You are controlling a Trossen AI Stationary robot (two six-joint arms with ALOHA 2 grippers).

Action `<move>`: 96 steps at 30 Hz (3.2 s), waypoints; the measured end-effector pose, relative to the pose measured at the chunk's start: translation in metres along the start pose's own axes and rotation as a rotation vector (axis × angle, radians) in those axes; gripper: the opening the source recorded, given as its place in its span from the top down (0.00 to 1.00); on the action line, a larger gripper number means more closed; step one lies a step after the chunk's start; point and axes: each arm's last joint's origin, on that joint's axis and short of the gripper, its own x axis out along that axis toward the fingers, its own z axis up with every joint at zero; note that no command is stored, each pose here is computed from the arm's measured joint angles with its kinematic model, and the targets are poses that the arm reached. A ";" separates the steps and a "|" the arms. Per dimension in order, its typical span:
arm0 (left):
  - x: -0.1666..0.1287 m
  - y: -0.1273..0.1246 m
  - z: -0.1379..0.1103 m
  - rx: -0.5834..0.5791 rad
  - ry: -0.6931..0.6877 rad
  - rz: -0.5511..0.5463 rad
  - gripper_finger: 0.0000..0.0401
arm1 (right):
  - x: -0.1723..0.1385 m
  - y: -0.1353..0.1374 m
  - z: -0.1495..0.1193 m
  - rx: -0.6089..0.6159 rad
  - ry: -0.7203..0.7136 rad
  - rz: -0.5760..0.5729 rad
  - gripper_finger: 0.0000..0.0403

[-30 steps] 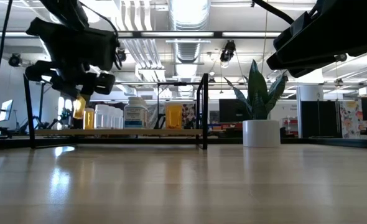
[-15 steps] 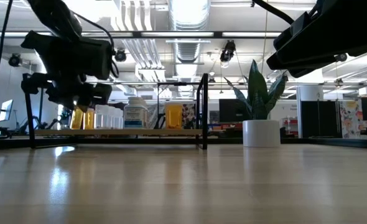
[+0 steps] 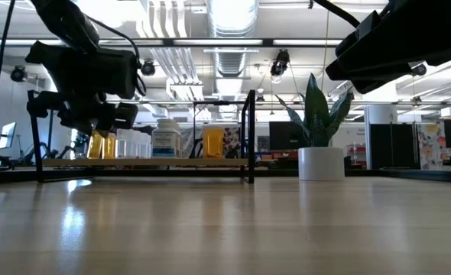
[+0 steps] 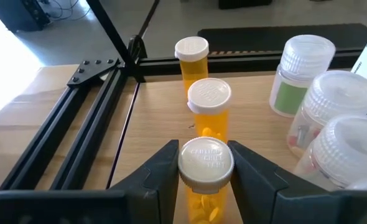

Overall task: Pick and place medicine bottles onto shelf by color
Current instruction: Put the small orange medicine container on the shelf, then return to Home Position

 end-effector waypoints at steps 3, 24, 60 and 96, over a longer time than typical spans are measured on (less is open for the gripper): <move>0.000 0.000 0.000 0.002 0.000 -0.001 0.73 | 0.000 0.000 0.000 0.000 0.000 0.000 0.84; -0.003 0.000 0.002 0.052 0.091 -0.016 0.43 | 0.000 0.000 0.000 -0.003 0.001 0.000 0.84; -0.169 -0.038 0.050 0.299 -0.375 -1.192 0.40 | -0.112 -0.048 0.001 0.050 -0.131 0.054 0.96; -0.051 0.069 -0.007 0.120 -0.403 -1.601 1.00 | -0.173 -0.142 -0.062 0.085 -0.603 0.159 0.98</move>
